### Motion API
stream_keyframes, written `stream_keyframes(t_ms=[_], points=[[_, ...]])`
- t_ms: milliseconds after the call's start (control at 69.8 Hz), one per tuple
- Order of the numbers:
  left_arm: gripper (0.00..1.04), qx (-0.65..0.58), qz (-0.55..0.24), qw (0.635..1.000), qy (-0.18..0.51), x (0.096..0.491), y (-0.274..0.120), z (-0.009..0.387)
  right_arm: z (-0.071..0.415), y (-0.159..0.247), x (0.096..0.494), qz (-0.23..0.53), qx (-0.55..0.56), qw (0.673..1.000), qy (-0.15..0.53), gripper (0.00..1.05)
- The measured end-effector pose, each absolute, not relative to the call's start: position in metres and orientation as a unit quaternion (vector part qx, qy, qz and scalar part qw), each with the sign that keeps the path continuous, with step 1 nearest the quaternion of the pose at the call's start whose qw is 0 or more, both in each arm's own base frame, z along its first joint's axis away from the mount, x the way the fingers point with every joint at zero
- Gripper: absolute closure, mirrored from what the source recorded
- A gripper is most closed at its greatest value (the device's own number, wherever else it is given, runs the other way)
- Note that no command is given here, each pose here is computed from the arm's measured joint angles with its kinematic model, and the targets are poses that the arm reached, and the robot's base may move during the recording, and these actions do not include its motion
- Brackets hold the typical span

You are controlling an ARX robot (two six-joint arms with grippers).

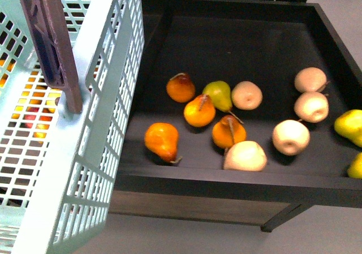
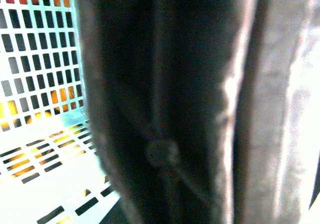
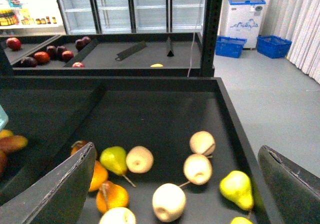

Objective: Pick mango and avocado into basket

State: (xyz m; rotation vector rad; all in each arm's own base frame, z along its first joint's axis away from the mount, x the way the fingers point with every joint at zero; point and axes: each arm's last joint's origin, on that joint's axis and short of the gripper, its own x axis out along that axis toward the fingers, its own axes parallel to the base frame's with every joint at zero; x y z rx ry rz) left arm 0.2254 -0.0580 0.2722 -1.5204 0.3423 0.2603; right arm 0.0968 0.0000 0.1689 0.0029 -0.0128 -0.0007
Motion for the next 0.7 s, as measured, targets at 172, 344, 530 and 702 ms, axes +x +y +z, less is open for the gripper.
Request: stream_keyframes(t_ms=[172, 344, 530, 702], points=[[0.91, -0.684, 0.117, 0.703, 0.154, 0.2254, -0.0580, 0.2722, 0.1689, -0.0001, 0.0968, -0.001, 0.001, 1.000, -0.006, 0.09], [0.91, -0.684, 0.117, 0.704, 0.154, 0.2254, -0.0579, 0.2722, 0.1689, -0.0001, 0.0968, -0.001, 0.001, 1.000, -0.006, 0.09], [0.91, -0.684, 0.117, 0.703, 0.154, 0.2255, -0.0580, 0.2724, 0.1689, 0.0000, 0.0968, 0.001, 0.001, 1.000, -0.006, 0.09], [0.91, -0.683, 0.116, 0.704, 0.154, 0.2254, -0.0580, 0.2724, 0.1689, -0.0001, 0.0968, -0.002, 0.001, 1.000, -0.006, 0.09]])
